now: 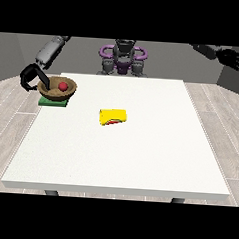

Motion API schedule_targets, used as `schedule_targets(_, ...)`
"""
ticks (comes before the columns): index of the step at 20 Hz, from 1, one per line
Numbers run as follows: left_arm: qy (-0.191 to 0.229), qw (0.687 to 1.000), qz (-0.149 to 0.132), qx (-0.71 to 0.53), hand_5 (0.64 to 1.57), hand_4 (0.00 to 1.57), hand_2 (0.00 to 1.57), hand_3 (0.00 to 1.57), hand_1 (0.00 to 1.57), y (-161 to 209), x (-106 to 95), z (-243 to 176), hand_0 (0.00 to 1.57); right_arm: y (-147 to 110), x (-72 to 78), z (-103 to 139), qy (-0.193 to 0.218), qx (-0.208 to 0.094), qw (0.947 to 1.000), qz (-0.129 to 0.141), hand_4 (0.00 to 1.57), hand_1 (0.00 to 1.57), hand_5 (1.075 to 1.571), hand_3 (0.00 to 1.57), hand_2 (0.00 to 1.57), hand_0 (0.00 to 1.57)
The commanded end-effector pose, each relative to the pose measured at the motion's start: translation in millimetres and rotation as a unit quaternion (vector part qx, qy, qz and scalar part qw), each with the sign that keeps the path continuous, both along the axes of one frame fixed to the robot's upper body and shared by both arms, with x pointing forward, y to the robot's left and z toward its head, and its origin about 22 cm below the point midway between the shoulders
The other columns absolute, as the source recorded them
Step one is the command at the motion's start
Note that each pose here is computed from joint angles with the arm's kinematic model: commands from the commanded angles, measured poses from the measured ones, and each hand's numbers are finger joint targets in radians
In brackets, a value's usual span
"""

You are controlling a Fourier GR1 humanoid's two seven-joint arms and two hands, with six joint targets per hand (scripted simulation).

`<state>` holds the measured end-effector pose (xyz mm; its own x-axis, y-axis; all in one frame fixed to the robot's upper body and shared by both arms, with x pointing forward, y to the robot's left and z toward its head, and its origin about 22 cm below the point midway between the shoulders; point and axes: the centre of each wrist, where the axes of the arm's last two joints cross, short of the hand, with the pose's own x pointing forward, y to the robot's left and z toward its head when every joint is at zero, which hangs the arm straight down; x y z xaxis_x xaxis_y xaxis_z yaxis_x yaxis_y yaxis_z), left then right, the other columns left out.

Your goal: Pick the cup and pour the ball into the bowl, then pick the bowl and place it on the pad

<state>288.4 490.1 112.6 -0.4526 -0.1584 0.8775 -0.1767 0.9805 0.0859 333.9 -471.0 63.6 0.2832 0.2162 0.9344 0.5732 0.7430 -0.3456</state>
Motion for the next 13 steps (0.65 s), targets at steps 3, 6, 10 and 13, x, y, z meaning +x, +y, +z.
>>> schedule_targets(3,0.031,1.0,0.002,-0.002,1.549,1.18,0.0,0.0,0.0,-7,-6,-17,0.0,-6,-6.0,-10,0.021,0.033,0.9991,0.015,0.0,0.0,1.412,0.44,0.36,0.0)
schedule_targets(6,0.034,0.998,-0.043,0.01,1.567,1.08,0.0,0.0,0.0,-35,16,3,0.0,-7,9.0,19,0.02,0.024,0.9995,0.008,0.0,0.0,1.369,0.12,0.0,0.0)
schedule_targets(10,0.079,0.995,-0.067,-0.006,1.559,0.9,0.0,0.0,0.0,-104,37,-14,0.0,-6,13.2,26,0.062,0.015,0.9975,0.033,0.0,0.0,1.356,0.0,0.0,0.0)
schedule_targets(13,0.192,0.981,-0.027,-0.019,1.559,0.9,0.0,0.0,0.0,-79,12,-68,0.0,47,42.8,26,0.049,0.036,0.9909,0.12,0.48,0.0,1.434,0.0,0.0,0.0)
